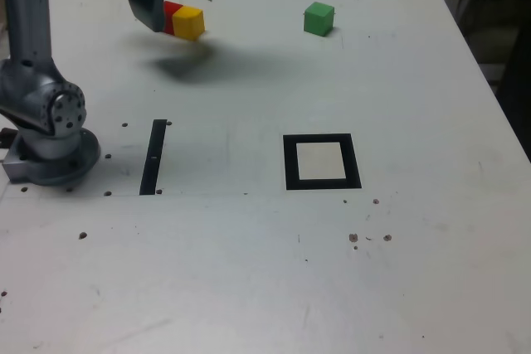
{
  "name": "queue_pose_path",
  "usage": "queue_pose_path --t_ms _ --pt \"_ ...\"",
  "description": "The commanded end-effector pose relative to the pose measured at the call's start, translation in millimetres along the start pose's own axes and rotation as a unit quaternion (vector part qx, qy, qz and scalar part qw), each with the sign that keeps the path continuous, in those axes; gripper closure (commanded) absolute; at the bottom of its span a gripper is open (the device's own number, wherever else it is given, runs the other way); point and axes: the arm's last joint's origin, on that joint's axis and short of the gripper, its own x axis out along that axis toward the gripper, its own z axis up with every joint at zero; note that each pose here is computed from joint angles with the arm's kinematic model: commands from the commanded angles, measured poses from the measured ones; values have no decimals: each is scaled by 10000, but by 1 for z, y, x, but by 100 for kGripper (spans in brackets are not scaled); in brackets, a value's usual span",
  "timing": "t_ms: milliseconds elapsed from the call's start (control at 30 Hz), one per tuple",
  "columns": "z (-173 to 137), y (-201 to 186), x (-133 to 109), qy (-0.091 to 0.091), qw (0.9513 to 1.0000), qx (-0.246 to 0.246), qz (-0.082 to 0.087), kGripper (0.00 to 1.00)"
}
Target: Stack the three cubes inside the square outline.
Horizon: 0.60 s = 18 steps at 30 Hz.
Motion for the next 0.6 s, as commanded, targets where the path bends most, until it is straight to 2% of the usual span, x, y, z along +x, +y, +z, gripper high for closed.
queue_pose_path --t_ms 0,567 --pt "4 6 1 28 10000 -61 -22 1" --pt "20 56 12 145 9973 -668 -252 1"
